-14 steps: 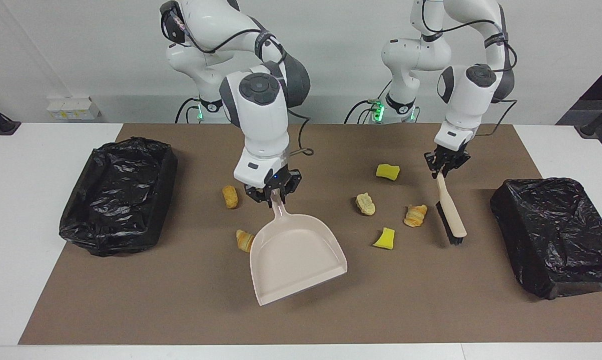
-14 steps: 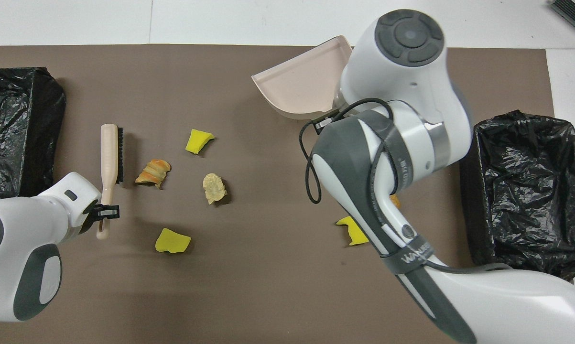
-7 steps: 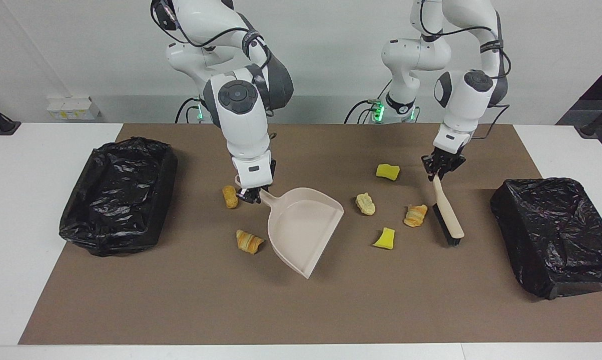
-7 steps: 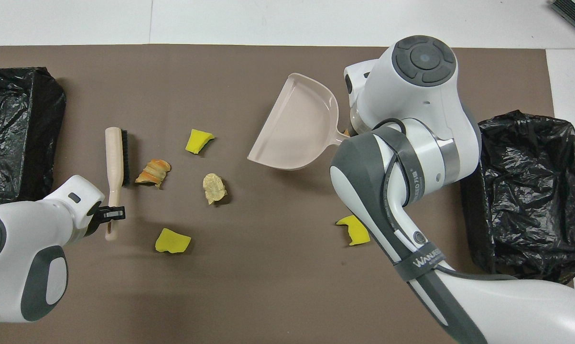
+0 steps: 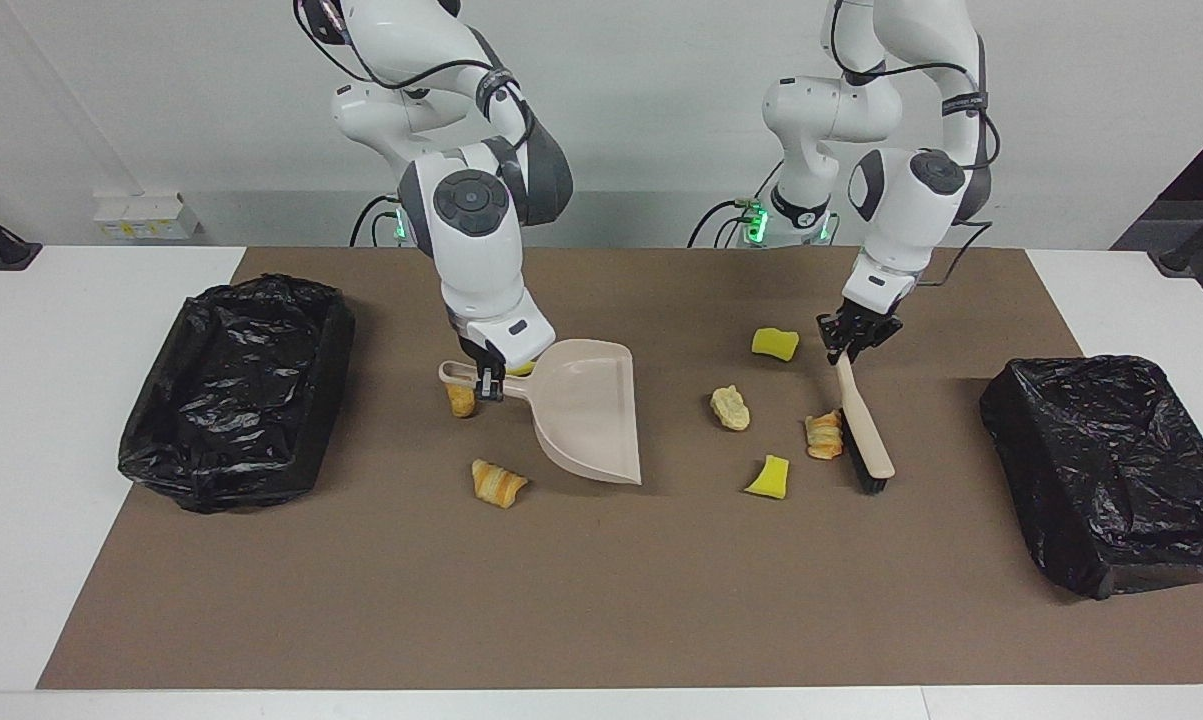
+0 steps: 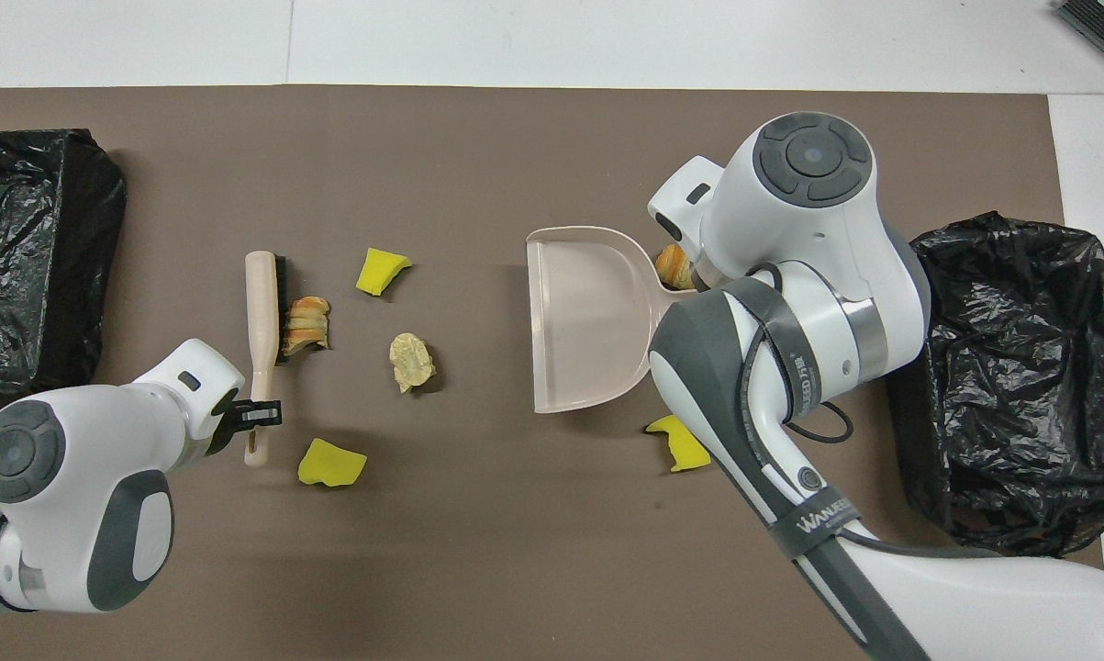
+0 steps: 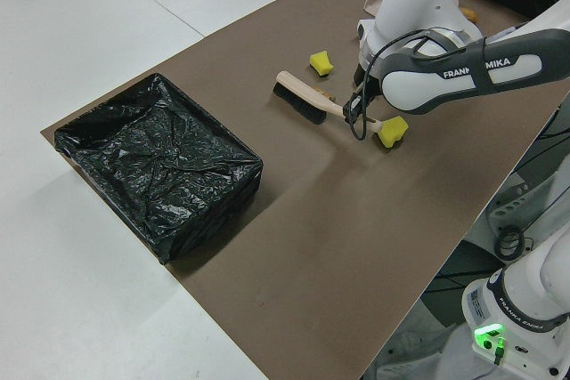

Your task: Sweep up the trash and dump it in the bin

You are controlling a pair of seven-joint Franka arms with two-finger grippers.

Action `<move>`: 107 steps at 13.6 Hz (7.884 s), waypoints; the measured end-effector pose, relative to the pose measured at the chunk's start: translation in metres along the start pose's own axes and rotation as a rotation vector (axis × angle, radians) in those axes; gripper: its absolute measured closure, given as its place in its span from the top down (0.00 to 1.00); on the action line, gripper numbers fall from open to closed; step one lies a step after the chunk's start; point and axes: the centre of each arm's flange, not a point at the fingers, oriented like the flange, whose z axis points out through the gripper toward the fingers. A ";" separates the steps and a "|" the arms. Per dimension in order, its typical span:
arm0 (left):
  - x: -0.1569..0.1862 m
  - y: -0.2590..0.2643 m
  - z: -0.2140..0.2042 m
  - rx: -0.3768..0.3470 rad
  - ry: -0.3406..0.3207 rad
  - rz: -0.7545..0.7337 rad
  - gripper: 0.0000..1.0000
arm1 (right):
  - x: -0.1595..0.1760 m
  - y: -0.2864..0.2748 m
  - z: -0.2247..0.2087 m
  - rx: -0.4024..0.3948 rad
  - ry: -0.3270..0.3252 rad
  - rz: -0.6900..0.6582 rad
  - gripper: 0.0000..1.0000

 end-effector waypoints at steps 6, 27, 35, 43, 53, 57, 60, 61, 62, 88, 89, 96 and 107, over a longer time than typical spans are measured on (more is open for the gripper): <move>-0.005 0.054 0.012 -0.009 -0.016 0.018 0.27 | 0.002 -0.003 0.026 0.000 0.000 -0.003 0.33; -0.043 0.275 -0.002 -0.283 -0.109 -0.047 0.27 | 0.023 -0.024 0.098 -0.029 0.042 0.175 0.33; -0.018 0.240 -0.096 -0.293 -0.173 -0.199 0.27 | 0.024 -0.024 0.098 -0.034 0.050 0.176 0.33; -0.049 0.183 -0.087 0.097 -0.269 -0.657 0.27 | 0.026 -0.024 0.098 -0.046 0.056 0.154 0.33; -0.085 0.164 -0.038 0.307 -0.311 -1.053 0.27 | 0.027 -0.024 0.099 -0.049 0.058 0.146 0.33; -0.073 0.172 -0.024 0.160 -0.306 -0.932 0.27 | 0.027 -0.024 0.099 -0.050 0.058 0.146 0.33; -0.059 0.179 -0.015 0.061 -0.277 -0.860 0.27 | 0.027 -0.024 0.099 -0.050 0.058 0.146 0.33; -0.051 0.183 -0.016 0.028 -0.259 -0.840 0.27 | 0.027 -0.024 0.099 -0.050 0.058 0.146 0.33; -0.041 0.189 -0.019 -0.004 -0.238 -0.814 0.27 | 0.027 -0.024 0.099 -0.050 0.058 0.146 0.33; -0.006 0.310 -0.101 -0.192 -0.142 -0.317 0.27 | 0.026 -0.023 0.098 -0.046 0.061 0.182 0.33; -0.008 0.310 -0.100 -0.185 -0.150 -0.317 0.27 | 0.026 -0.023 0.098 -0.046 0.061 0.182 0.33; 0.017 0.236 -0.048 -0.063 -0.242 -0.259 0.27 | 0.038 -0.028 0.097 -0.048 0.062 0.164 0.33; -0.023 0.279 -0.003 -0.070 -0.286 -0.024 0.27 | 0.039 -0.028 0.097 -0.048 0.061 0.168 0.33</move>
